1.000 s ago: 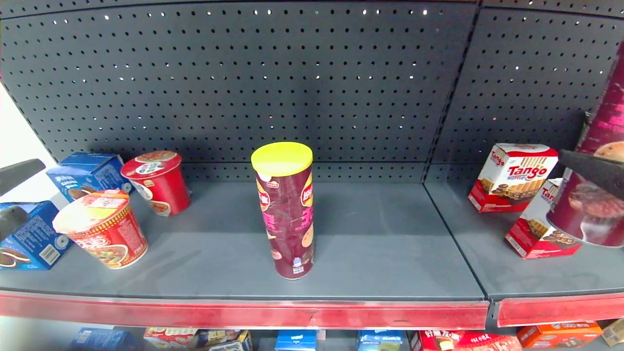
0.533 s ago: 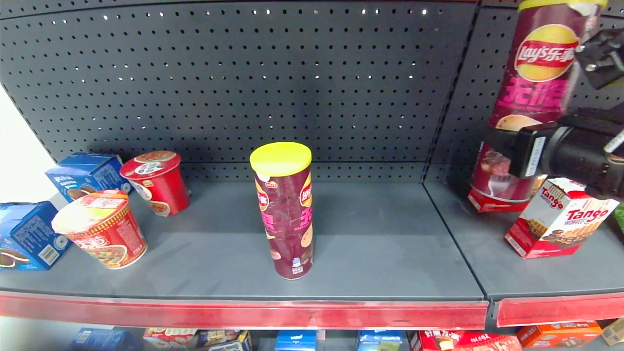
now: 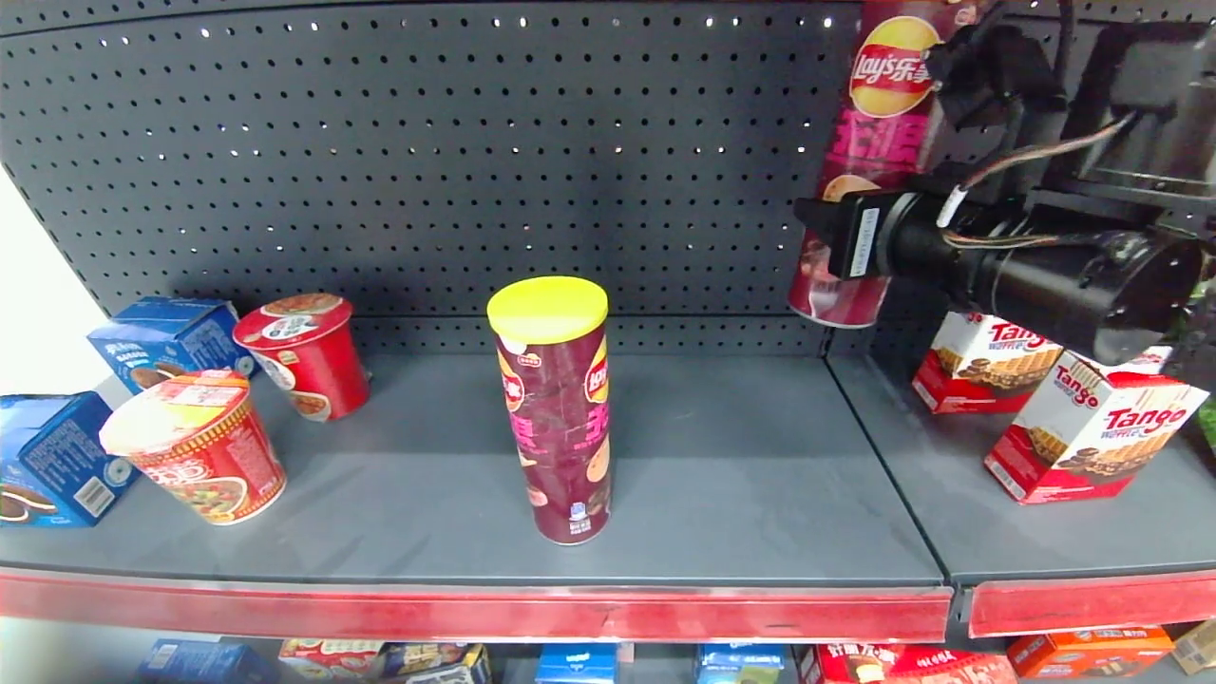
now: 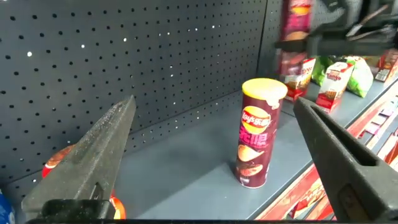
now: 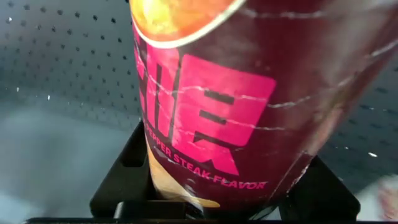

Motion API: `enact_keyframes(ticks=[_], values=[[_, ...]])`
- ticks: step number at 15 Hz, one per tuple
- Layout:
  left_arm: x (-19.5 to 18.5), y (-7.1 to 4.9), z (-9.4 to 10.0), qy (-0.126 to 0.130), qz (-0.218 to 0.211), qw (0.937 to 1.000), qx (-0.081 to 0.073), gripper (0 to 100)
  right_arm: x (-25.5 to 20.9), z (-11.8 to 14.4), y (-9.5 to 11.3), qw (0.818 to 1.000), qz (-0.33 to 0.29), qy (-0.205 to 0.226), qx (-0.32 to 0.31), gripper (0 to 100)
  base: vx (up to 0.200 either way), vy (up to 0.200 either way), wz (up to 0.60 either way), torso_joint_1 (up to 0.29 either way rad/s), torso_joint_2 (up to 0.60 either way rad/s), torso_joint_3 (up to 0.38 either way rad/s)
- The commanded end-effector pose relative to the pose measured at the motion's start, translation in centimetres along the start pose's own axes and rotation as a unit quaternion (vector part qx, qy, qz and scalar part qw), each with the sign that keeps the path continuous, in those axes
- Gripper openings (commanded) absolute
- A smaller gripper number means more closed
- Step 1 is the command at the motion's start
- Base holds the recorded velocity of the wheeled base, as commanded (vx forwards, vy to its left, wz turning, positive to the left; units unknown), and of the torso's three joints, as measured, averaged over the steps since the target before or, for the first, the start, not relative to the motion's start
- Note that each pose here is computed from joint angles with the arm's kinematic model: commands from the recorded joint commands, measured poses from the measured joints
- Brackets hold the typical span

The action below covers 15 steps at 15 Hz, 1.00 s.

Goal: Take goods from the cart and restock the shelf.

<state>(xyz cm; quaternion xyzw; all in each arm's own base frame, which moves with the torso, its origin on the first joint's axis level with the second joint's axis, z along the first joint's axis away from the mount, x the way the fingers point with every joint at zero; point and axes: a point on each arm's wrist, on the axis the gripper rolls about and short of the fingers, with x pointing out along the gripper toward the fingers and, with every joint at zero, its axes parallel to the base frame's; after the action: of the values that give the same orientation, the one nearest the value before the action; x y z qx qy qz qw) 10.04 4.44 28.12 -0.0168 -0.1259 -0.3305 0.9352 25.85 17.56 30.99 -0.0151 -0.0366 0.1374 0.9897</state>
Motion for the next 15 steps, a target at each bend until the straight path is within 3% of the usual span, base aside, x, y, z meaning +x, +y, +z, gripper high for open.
enact_keyframes(ticks=[1, 4, 8, 15], values=[[0.0, 0.0, 0.0, 0.0, 0.0, 1.0, -0.001, 100, 2.9, -2.1, 1.0, 1.0, 0.001, 0.012, -0.002, 0, 0.0, 0.0, 0.0, 0.0, 0.0, 0.0], [0.0, 0.1, -0.1, 0.0, 0.0, 1.0, -0.002, 100, 5.8, -4.6, 1.7, 1.0, 0.013, 0.017, -0.002, 0, 0.0, 0.0, 0.0, 0.0, 0.0, 0.0], [0.1, 0.1, -0.1, 0.0, -0.002, 1.0, -0.003, 100, 6.0, -6.2, 4.6, 0.998, 0.054, 0.028, -0.005, 0, 0.0, 0.0, 0.0, 0.0, 0.0, 0.0], [0.2, 0.0, -0.1, 0.001, -0.009, 0.9999, -0.006, 100, 7.9, -10.2, 6.0, 0.994, 0.084, 0.071, -0.011, 0, 0.0, 0.0, 0.0, 0.0, 0.0, 0.0]])
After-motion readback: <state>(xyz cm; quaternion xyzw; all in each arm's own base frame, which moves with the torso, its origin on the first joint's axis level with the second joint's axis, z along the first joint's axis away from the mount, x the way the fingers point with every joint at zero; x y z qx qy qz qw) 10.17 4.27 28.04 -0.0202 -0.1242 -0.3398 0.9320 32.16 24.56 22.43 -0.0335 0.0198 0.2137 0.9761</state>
